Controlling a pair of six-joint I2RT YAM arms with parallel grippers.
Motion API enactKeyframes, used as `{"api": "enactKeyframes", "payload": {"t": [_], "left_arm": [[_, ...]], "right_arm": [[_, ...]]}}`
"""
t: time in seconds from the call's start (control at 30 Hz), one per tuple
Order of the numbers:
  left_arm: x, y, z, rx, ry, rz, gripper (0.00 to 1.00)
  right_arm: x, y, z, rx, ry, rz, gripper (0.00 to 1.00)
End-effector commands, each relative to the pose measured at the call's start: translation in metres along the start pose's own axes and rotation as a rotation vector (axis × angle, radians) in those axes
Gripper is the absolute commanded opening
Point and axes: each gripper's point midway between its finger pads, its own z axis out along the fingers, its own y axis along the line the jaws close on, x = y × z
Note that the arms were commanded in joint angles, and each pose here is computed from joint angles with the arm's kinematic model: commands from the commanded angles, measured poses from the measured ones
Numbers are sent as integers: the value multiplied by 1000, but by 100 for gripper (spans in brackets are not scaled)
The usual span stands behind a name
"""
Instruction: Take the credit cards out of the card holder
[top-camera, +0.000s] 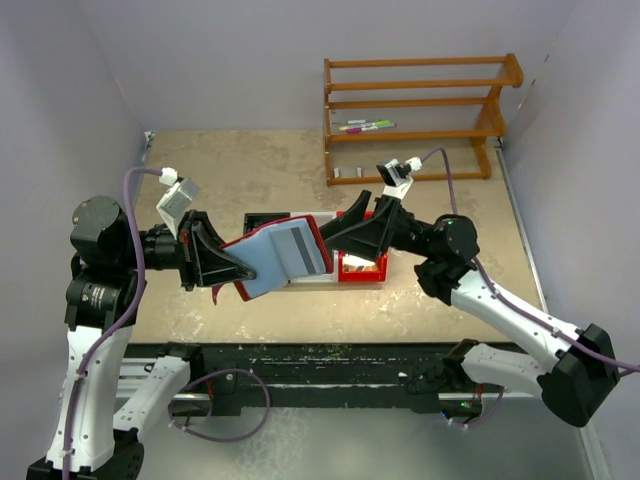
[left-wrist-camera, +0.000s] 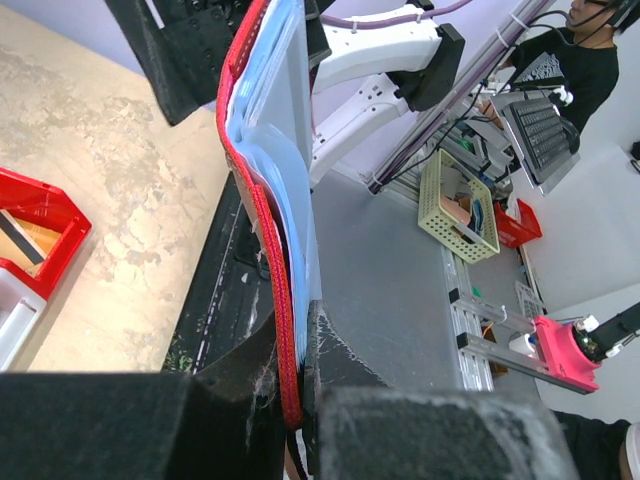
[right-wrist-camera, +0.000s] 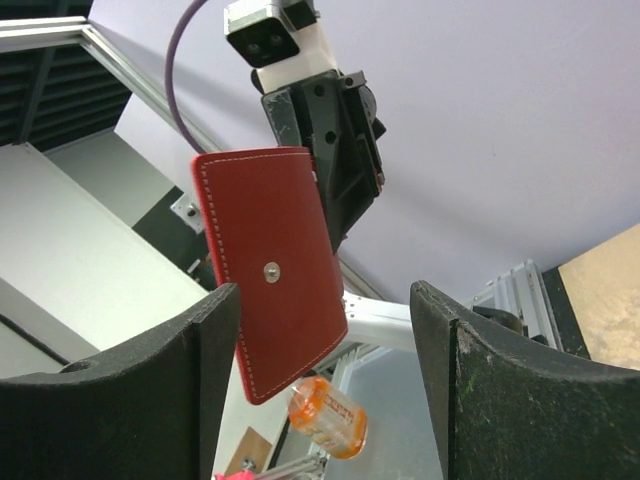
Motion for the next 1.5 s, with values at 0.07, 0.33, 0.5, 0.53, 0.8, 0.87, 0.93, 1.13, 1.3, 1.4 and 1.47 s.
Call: {"api": "enactKeyframes", "payload": {"t": [0.07, 0.33, 0.5, 0.53, 0.8, 0.87, 0.93, 1.13, 1.3, 1.4, 1.47], "left_arm": [[-5, -8, -1, 8, -5, 75, 0], [-5, -5, -1, 3, -7, 71, 0], [-6, -3, 0, -3, -10, 67, 0], [-6, -2, 0, -4, -10, 67, 0], [-7, 9, 1, -22, -14, 52, 0], [-7, 11, 1, -23, -14, 52, 0], [-7, 11, 1, -23, -14, 53, 0], [-8, 12, 2, -24, -15, 51, 0], [-8, 12, 2, -25, -16, 48, 0], [-8, 12, 2, -23, -15, 49, 0], [-8, 11, 2, -22, -15, 52, 0]], "right_arm": [[-6, 40, -2, -95, 7, -105, 68], [-7, 39, -1, -78, 10, -124, 62], [-9, 36, 5, -89, 20, -123, 47], [-9, 36, 6, -93, 17, -121, 43], [-9, 27, 7, -59, 21, -120, 17], [-8, 22, 7, -38, 25, -121, 12], [-8, 19, 7, -23, 27, -120, 12], [-8, 6, 8, 48, 39, -135, 17], [-5, 2, 8, 60, 50, -135, 14], [-5, 11, 8, 23, 45, -148, 7], [-4, 18, 7, -3, 55, -156, 3]]}}
